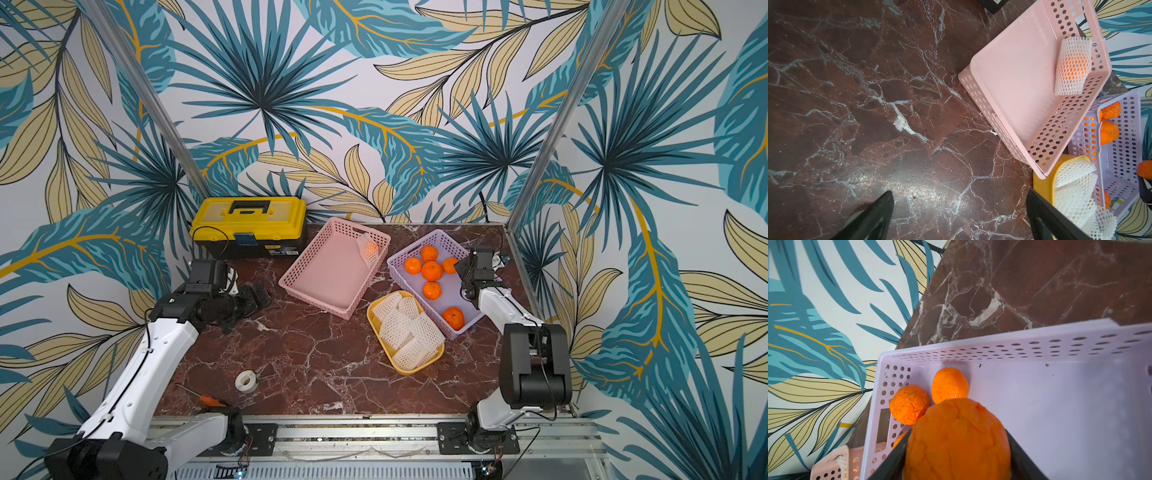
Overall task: Remove foam nets from oranges
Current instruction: Place the orange in the basket.
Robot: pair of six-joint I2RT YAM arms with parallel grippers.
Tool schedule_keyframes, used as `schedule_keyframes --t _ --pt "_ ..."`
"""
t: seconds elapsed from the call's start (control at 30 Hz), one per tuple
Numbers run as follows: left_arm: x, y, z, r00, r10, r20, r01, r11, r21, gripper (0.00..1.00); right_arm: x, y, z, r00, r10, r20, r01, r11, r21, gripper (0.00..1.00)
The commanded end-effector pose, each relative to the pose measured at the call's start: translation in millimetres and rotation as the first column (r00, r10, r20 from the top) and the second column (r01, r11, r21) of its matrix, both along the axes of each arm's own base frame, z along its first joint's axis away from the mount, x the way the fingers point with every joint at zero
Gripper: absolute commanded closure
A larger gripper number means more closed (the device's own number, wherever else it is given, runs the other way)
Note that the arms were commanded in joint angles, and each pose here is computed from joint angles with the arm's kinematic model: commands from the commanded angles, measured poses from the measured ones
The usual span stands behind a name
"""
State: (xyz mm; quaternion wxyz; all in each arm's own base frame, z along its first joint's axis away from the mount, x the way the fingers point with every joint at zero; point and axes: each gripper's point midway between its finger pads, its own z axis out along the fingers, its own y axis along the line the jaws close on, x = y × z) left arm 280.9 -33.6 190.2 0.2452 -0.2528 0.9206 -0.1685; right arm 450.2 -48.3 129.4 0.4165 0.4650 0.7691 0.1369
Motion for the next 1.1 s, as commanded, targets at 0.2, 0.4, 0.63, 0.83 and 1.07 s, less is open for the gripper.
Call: schedule_keyframes --t 0.2,0.4,0.63,0.83,1.07 --pt "2 -1 0 1.000 -0.018 0.018 0.018 1.000 -0.003 0.01 13 7 -10 0.999 0.039 0.014 -0.039 0.997 0.060 0.14" --pt "3 -1 -1 1.000 -0.022 0.018 0.022 1.000 -0.004 0.01 9 6 1 0.997 0.037 0.071 -0.041 0.998 0.048 0.12" --pt "3 -2 -1 0.999 -0.027 0.019 0.027 1.000 -0.004 0.01 3 10 35 0.975 0.062 0.215 -0.065 0.998 0.005 0.12" --pt "4 -3 6 0.998 -0.036 0.050 0.037 0.999 -0.001 0.01 5 60 105 0.906 0.218 0.363 -0.173 0.973 -0.154 0.12" --pt "2 -16 25 0.993 -0.060 0.103 0.066 0.997 -0.049 0.01 43 141 204 0.798 0.365 0.479 -0.299 0.931 -0.212 0.13"
